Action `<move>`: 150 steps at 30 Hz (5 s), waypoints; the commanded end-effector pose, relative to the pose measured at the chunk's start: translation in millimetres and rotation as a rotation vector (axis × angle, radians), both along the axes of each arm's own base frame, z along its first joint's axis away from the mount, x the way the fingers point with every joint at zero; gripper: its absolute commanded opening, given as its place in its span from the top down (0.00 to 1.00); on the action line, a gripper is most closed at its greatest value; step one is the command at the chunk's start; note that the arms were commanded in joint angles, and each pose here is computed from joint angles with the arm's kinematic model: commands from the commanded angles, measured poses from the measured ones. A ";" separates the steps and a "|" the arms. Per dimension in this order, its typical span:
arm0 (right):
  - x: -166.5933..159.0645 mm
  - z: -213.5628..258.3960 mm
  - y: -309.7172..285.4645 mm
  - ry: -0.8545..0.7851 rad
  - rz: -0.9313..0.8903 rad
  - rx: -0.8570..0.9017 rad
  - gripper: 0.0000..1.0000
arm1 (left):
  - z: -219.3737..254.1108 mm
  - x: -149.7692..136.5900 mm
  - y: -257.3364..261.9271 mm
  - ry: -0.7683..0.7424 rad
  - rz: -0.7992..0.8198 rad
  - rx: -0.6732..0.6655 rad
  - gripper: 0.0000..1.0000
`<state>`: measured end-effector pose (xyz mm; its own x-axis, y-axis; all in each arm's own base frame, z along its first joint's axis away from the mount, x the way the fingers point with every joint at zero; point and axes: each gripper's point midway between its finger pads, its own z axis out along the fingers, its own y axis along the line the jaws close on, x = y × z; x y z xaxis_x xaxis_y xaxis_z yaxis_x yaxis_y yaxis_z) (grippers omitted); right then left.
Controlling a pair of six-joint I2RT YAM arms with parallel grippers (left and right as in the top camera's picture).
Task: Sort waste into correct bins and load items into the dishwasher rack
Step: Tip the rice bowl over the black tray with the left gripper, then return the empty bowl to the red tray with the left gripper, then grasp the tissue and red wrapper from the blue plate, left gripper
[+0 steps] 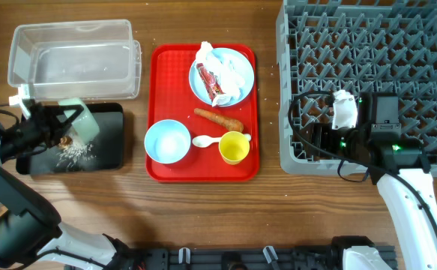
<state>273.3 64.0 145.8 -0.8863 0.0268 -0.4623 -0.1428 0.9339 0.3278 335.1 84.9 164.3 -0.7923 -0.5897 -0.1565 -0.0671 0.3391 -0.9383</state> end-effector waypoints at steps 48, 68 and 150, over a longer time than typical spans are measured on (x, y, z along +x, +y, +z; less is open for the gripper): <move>0.3 3.6 -2.9 0.015 -0.043 0.009 0.29 | 47.9 76.2 -189.6 -0.063 -0.225 0.809 0.96; 0.3 3.5 -3.0 0.015 -0.042 0.008 0.28 | -114.7 104.0 -232.9 0.120 -0.336 1.235 0.94; -2.1 2.3 -3.0 0.027 -0.042 0.008 0.27 | 76.5 195.8 -249.5 -0.262 0.071 1.015 0.96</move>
<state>267.2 64.0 142.6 -0.9027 0.0512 -0.4272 -0.1094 0.9330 0.3429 526.2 -190.4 207.8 -0.6829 -0.1080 -0.7225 0.0600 0.9774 -0.2028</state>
